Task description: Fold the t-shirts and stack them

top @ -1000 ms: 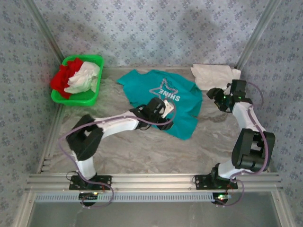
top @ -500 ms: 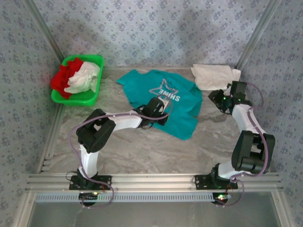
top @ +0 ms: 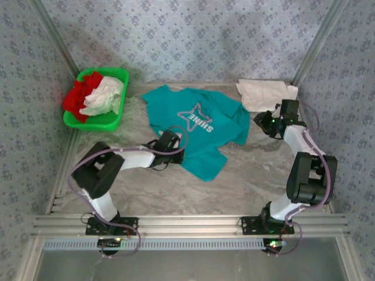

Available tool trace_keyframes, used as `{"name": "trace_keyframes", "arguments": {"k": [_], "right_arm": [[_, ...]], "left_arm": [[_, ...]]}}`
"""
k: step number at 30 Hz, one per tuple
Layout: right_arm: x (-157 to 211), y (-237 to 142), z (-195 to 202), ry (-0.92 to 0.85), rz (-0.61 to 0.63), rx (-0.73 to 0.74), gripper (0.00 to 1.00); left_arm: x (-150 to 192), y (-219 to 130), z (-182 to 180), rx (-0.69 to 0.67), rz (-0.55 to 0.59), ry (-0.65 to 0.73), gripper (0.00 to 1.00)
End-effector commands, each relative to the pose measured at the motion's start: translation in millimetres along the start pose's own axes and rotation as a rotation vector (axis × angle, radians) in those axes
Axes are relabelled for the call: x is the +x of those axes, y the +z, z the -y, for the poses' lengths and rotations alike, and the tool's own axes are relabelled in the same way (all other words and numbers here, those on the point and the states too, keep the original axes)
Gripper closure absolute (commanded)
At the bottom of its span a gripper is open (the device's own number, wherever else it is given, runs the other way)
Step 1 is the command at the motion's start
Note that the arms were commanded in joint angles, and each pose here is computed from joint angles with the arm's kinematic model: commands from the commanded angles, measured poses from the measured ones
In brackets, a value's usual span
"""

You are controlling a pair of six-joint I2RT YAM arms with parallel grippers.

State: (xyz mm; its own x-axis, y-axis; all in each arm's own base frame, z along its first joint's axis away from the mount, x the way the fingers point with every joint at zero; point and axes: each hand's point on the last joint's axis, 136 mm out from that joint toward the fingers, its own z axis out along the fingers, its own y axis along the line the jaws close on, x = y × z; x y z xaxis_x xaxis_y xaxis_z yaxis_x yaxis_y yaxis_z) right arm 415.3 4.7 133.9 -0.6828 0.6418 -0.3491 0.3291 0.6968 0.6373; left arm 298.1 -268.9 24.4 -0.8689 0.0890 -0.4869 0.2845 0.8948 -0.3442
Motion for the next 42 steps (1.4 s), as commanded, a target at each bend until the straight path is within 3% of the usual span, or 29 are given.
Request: {"name": "trace_keyframes", "arguments": {"k": [1, 5, 10, 13, 17, 20, 21, 26, 30, 36, 42], "right_arm": [[6, 6, 0, 0.026, -0.05, 0.005, 0.67], [23, 12, 12, 0.005, -0.108, 0.049, 0.7], [31, 11, 19, -0.013, -0.117, 0.086, 0.66], [30, 20, 24, 0.001, -0.13, 0.096, 0.68], [29, 29, 16, 0.0, -0.137, 0.071, 0.92], [26, 32, 12, -0.008, -0.122, 0.07, 1.0], [24, 33, 10, 0.001, -0.12, 0.061, 1.0], [15, 31, 1, -0.023, -0.088, 0.055, 1.0], [14, 30, -4, -0.019, -0.088, 0.042, 1.0], [16, 32, 10, 0.026, -0.098, 0.057, 1.0], [18, 34, 22, 0.08, -0.127, 0.059, 1.0]], "left_arm": [[41, -34, -43, -0.159, -0.103, -0.041, 1.0], [48, -82, -68, -0.225, -0.096, -0.083, 1.0], [21, -135, -102, -0.272, 0.031, -0.203, 1.0], [-14, -139, -78, -0.196, 0.111, -0.15, 0.93], [-49, -114, -20, -0.108, 0.09, -0.045, 1.0], [-70, -91, 38, 0.017, 0.164, 0.032, 1.0], [-70, -78, 50, 0.047, 0.141, 0.02, 1.0], [-50, -9, 70, 0.08, -0.018, -0.038, 1.0], [-17, 20, 45, 0.023, -0.117, -0.17, 1.0], [31, 13, -19, -0.061, -0.204, -0.352, 1.0], [101, -33, -58, -0.18, -0.322, -0.425, 1.0]]}}
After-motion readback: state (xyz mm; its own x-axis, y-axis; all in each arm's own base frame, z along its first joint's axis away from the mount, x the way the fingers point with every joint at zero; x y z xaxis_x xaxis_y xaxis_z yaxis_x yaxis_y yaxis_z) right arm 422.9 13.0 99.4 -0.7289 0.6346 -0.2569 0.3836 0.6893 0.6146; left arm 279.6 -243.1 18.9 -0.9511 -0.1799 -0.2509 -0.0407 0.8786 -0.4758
